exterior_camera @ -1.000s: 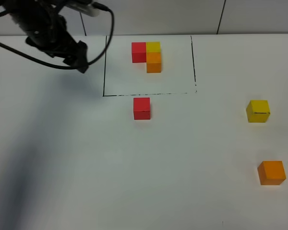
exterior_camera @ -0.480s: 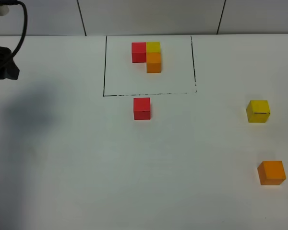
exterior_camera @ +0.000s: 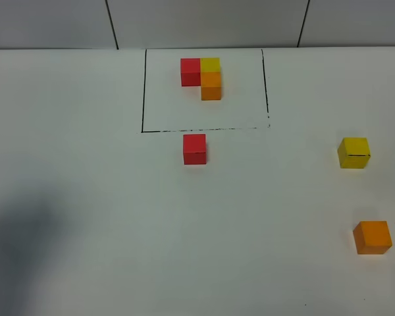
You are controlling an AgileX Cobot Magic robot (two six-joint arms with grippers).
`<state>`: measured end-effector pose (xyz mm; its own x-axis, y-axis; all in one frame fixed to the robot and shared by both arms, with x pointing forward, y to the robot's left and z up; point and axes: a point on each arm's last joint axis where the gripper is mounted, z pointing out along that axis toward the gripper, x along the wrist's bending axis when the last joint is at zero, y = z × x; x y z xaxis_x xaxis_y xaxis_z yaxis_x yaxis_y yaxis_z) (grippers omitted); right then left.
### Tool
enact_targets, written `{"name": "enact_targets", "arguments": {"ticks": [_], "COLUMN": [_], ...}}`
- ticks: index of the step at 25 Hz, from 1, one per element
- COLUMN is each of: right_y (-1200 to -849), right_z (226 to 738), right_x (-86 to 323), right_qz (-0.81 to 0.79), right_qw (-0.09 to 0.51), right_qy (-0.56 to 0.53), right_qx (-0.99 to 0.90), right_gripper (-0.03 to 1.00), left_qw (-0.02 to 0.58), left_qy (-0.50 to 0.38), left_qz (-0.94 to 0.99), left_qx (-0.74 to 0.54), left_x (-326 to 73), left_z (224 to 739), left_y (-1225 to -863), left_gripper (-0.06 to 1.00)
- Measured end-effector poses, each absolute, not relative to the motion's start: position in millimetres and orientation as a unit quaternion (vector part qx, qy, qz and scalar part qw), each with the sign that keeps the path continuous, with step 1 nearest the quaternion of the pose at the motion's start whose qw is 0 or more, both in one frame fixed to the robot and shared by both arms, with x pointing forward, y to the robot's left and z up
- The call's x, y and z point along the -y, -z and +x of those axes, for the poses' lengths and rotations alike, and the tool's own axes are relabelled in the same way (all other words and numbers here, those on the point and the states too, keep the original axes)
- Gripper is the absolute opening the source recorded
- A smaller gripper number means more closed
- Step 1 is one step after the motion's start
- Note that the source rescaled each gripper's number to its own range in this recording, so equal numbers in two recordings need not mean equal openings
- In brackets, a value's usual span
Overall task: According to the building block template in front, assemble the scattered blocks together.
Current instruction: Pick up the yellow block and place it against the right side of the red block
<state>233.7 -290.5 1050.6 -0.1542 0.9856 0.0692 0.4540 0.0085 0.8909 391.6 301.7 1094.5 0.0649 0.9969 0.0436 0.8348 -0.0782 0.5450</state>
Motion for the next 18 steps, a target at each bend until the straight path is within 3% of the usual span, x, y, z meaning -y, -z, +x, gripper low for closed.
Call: {"name": "enact_targets", "arguments": {"ticks": [18], "right_y": [-1050.7], "right_z": [233.7], "right_x": [290.4], "right_qz": [0.571], "right_qw": [0.315], "right_qy": [-0.420], "right_qx": [-0.631], "right_gripper": [0.79], "left_qw": [0.297], "left_qy": [-0.297], "left_qz": [0.651], "left_qx": [-0.632], "left_x": [-300.8], "left_z": [256.1], "left_y": [-1070.2], "left_gripper": [0.90]}}
